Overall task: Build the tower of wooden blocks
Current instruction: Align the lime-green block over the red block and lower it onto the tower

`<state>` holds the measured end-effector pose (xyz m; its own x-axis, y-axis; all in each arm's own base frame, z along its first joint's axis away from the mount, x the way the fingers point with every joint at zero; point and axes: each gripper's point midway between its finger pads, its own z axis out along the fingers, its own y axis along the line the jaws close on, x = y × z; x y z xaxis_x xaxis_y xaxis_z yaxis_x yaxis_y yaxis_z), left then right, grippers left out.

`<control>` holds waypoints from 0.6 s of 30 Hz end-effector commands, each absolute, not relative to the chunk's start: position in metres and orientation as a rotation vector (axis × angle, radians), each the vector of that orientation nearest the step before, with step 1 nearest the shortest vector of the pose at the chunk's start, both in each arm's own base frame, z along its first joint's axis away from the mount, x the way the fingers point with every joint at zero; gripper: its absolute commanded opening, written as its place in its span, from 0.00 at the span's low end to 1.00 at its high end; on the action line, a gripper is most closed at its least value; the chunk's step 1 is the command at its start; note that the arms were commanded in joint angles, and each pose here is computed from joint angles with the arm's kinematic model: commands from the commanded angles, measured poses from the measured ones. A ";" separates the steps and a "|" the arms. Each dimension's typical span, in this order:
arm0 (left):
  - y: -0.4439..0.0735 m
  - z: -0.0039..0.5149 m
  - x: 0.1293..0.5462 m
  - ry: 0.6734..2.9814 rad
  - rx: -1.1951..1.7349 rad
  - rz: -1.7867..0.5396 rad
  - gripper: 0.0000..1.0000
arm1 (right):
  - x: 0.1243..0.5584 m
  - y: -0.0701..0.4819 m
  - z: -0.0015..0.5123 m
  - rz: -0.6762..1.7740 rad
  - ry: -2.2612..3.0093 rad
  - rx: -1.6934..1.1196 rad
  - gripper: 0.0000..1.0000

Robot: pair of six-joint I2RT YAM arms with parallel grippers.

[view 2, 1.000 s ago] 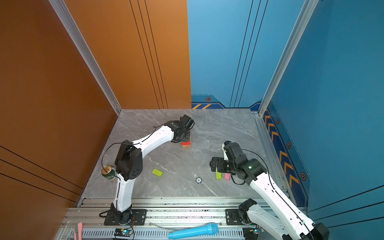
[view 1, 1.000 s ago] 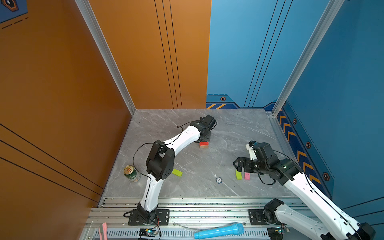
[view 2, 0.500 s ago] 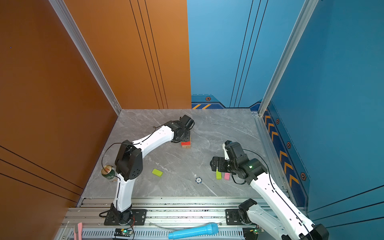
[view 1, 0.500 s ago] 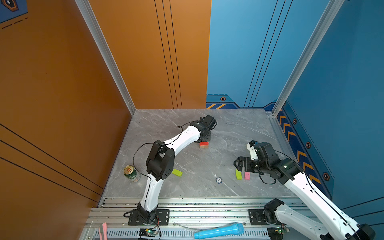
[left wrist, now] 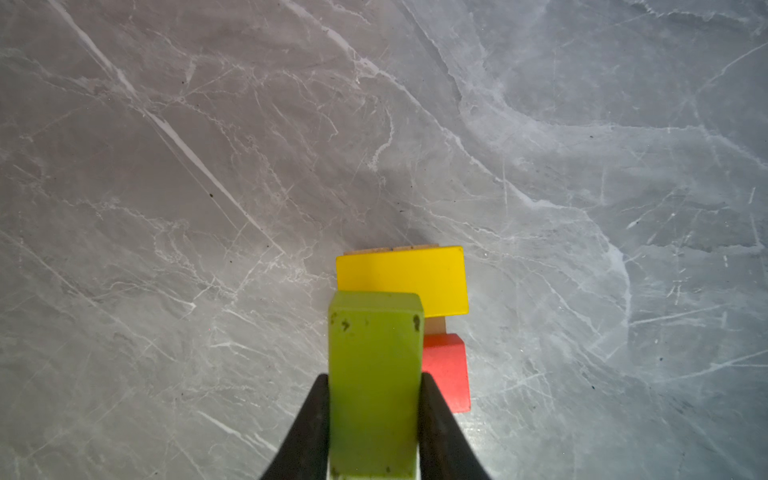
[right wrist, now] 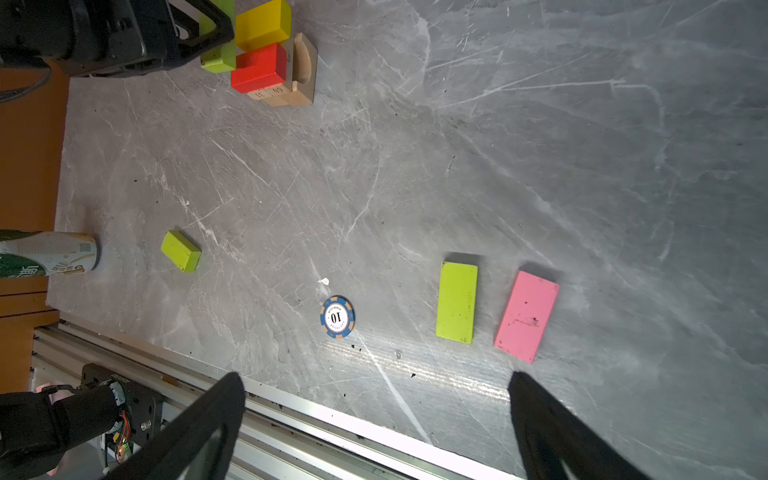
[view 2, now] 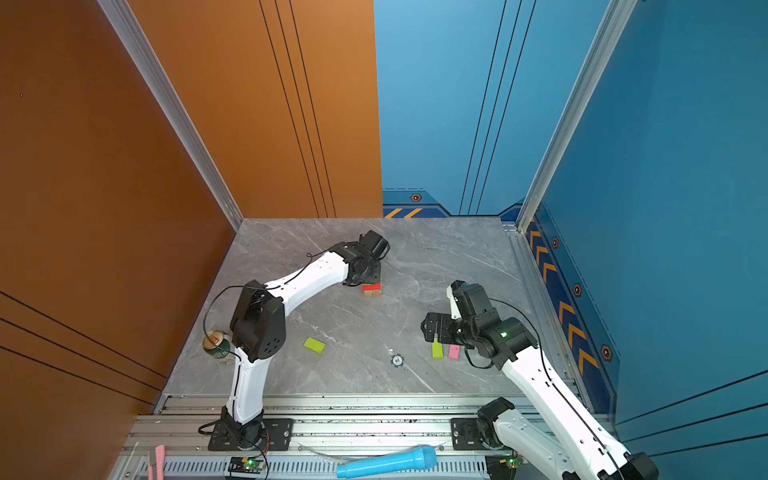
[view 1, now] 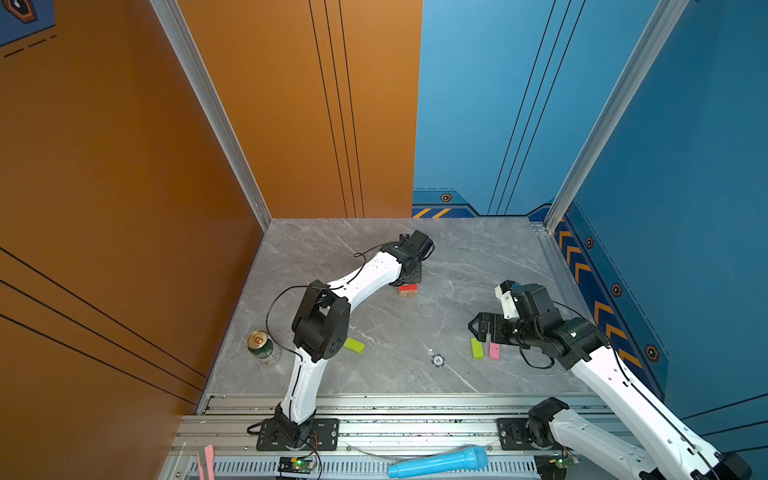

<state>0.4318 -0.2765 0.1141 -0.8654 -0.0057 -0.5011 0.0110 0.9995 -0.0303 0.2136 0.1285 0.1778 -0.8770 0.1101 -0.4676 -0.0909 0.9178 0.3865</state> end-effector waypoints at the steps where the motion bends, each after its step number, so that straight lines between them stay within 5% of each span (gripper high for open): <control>1: -0.276 0.103 0.424 2.649 0.004 -0.018 0.24 | 0.212 0.128 0.181 0.565 2.567 -0.005 1.00; 18: -0.278 0.098 0.421 2.657 0.007 -0.006 0.26 | 0.212 0.126 0.182 0.574 2.566 -0.004 1.00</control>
<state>0.4279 -0.2802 0.1118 -0.8679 -0.0025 -0.4968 0.0145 0.9994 -0.0304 0.2143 0.1260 0.1803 -0.8727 0.1189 -0.4735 -0.0893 0.9147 0.3942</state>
